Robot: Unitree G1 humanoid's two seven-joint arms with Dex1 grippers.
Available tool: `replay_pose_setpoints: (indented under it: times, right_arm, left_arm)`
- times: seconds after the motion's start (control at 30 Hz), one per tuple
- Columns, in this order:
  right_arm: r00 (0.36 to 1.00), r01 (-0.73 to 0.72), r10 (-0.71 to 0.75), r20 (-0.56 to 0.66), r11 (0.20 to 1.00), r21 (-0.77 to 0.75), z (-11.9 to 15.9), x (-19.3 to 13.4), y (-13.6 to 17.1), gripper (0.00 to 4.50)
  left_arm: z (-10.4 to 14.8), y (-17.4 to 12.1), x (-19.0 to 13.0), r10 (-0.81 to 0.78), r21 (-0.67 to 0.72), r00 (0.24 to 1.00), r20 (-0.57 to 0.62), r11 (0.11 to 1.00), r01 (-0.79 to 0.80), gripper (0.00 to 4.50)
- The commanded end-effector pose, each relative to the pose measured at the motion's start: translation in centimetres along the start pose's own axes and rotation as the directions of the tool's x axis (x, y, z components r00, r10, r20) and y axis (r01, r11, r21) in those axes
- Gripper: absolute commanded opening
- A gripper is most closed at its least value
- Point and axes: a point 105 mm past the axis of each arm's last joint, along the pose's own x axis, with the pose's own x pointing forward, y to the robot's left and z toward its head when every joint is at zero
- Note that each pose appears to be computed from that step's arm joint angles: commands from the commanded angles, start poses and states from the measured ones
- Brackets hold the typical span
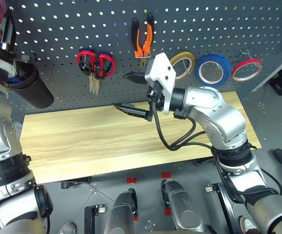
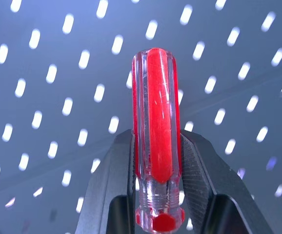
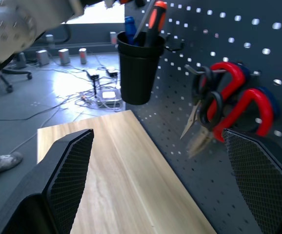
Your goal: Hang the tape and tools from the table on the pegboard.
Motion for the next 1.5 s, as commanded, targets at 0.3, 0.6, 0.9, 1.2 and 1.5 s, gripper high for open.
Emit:
replay_pose_setpoints:
  times: [0.3, 0.6, 0.9, 1.2, 1.5]
  right_arm:
    - [0.995, -0.028, 0.033, 0.09, 0.998, -0.055, 2.3, 0.2, 0.7, 4.5]
    - [0.994, 0.013, -0.008, 0.113, 0.999, -0.046, 1.6, -1.4, 1.1, 4.5]
    - [0.959, 0.275, -0.282, 0.032, 0.952, 0.132, -3.2, -4.6, 0.1, 4.5]
    - [0.767, 0.636, -0.631, -0.115, 0.772, 0.006, -12.8, -9.9, -2.2, 4.5]
    - [0.381, 0.903, -0.826, -0.416, 0.428, -0.023, -22.9, -18.8, -3.8, 4.5]
  left_arm:
    - [-0.8, 1.2, -1.6, 0.144, -0.057, 0.989, 0.013, 0.988, -0.143, 3.03]
    - [1.9, -0.2, -2.8, 0.078, -0.107, 0.997, 0.006, 0.991, -0.077, 4.43]
    - [-0.1, -3.8, -8.5, -0.022, -0.136, 0.97, -0.244, 0.991, -0.012, 4.43]
    - [-6.8, -7.0, -13.9, -0.072, -0.212, 0.882, -0.465, 0.977, -0.032, 4.43]
    - [-10.5, -8.6, -16.6, -0.069, -0.233, 0.833, -0.549, 0.97, -0.073, 4.43]
